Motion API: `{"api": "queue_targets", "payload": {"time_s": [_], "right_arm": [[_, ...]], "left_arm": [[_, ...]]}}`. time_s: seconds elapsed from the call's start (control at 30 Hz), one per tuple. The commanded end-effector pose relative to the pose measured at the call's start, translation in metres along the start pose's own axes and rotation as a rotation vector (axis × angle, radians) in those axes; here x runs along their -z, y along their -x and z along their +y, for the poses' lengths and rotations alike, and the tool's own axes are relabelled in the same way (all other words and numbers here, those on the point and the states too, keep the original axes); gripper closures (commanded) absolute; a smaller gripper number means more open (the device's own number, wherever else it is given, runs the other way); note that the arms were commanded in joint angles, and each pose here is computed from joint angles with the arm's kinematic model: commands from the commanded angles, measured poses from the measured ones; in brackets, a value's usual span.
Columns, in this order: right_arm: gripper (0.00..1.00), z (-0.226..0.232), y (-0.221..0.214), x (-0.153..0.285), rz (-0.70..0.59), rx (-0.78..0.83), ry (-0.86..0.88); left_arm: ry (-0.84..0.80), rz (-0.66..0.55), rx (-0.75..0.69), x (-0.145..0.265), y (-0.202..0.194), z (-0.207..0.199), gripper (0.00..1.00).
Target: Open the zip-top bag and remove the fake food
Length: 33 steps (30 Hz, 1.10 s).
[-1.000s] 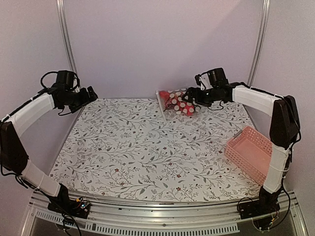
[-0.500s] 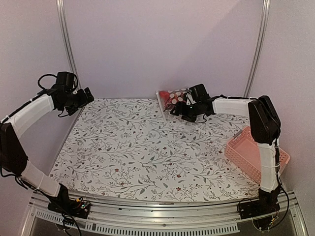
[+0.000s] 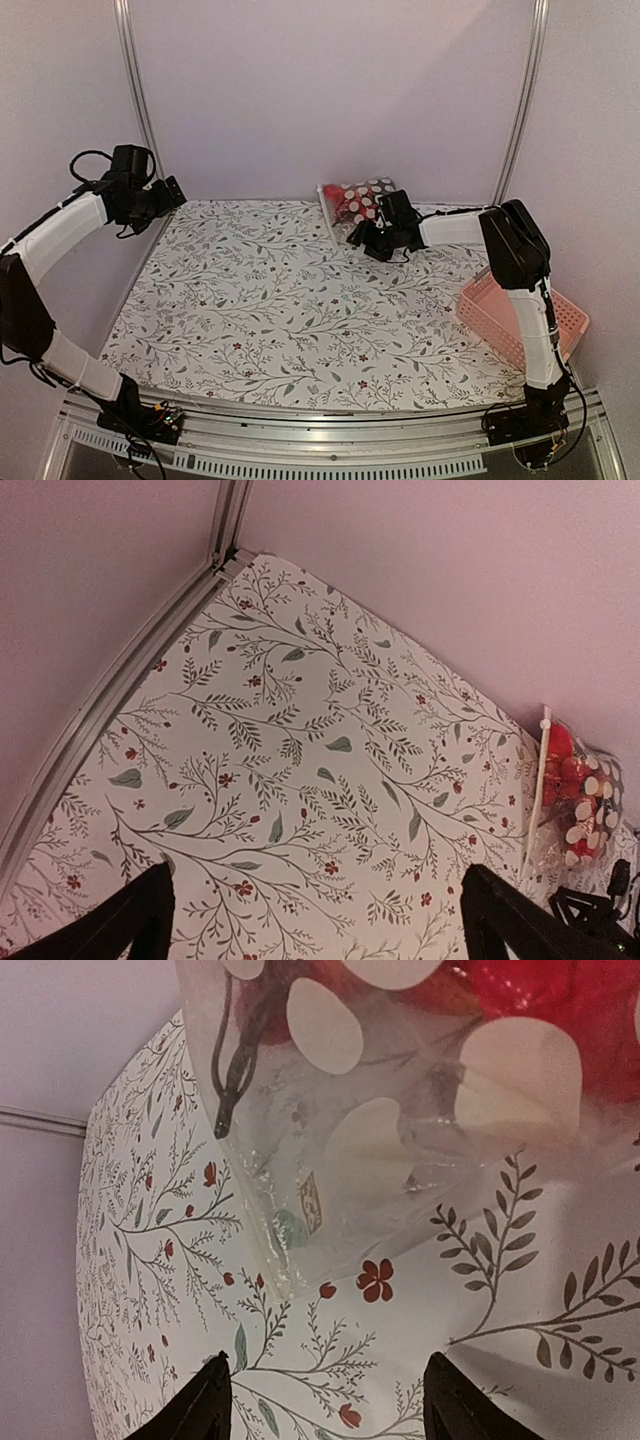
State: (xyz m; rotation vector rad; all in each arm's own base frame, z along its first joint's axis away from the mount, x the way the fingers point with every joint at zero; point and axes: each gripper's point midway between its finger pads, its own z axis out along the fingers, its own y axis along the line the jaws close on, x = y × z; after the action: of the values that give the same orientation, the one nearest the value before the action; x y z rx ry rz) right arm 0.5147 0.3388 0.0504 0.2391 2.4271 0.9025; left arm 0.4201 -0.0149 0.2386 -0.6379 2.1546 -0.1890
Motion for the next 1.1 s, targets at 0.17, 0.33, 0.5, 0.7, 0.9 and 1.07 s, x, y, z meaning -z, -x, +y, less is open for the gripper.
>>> {"api": "queue_targets", "payload": {"time_s": [0.17, 0.33, 0.5, 0.7, 0.9, 1.07], "right_arm": [[0.48, -0.009, 0.03, -0.027, -0.159, -0.063, -0.023], [0.53, -0.007, 0.038, -0.045, -0.18, -0.094, -0.004], [0.58, -0.012, 0.041, -0.062, -0.191, -0.124, -0.002], [0.94, -0.008, 0.04, -0.057, -0.175, -0.14, 0.014], [1.0, 0.008, 0.035, -0.025, -0.139, -0.091, 0.043], [1.0, 0.024, 0.007, 0.002, -0.02, 0.011, 0.112]], "left_arm": [[0.028, 0.0, 0.018, 0.004, -0.006, 0.007, 0.0], [0.046, -0.012, 0.017, 0.008, -0.007, 0.013, 0.0], [0.071, -0.015, 0.005, 0.009, -0.009, 0.02, 0.0], [0.084, -0.004, -0.028, 0.004, -0.013, 0.022, 0.0], [0.031, 0.031, -0.071, -0.005, -0.021, 0.012, 0.0], [-0.113, 0.071, -0.112, -0.013, -0.035, -0.011, 0.0]]}}
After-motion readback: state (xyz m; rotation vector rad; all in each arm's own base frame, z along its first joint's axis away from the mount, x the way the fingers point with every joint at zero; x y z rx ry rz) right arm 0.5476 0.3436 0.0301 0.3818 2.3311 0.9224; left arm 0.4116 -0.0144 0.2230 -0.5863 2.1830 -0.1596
